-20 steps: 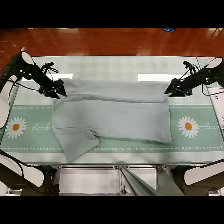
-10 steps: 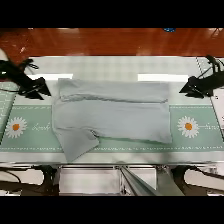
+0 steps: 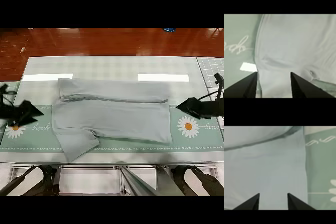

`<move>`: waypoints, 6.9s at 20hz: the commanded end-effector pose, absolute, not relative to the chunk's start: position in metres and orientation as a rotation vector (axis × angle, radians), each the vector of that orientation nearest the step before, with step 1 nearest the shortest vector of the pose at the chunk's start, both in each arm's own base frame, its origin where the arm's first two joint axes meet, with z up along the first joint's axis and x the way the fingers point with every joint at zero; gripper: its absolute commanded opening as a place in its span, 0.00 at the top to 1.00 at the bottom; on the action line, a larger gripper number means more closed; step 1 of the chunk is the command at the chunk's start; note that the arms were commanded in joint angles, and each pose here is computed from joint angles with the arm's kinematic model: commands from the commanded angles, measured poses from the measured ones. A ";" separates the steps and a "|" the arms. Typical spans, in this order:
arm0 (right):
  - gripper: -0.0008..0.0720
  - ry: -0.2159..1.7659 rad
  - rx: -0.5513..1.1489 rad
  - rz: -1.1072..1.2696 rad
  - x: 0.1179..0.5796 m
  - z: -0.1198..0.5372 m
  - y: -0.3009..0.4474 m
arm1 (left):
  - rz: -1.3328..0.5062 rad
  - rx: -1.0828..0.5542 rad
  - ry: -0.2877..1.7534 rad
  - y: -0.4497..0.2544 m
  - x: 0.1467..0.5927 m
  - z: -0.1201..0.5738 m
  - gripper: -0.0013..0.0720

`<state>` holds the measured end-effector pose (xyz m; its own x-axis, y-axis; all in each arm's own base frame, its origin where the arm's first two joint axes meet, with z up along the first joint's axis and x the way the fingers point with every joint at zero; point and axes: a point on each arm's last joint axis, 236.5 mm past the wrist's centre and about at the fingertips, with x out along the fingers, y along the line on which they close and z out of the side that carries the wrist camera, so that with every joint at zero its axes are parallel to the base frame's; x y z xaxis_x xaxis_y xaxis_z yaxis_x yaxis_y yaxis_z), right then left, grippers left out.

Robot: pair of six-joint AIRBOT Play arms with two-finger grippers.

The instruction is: Fold the shirts.

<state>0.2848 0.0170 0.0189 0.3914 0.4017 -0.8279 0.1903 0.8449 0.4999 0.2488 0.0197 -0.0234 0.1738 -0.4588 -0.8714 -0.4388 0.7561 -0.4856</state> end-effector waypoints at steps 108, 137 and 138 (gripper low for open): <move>0.41 1.216 0.918 0.103 0.438 -0.100 0.013 | -0.153 -0.488 1.231 -0.059 0.341 -0.020 0.35; 0.96 0.981 0.429 0.257 0.273 0.119 0.066 | -0.974 -0.269 1.336 -0.438 0.336 -0.010 0.95; 0.96 0.971 0.428 0.257 0.272 0.122 0.066 | -1.003 -0.255 1.380 -0.455 0.322 -0.017 0.95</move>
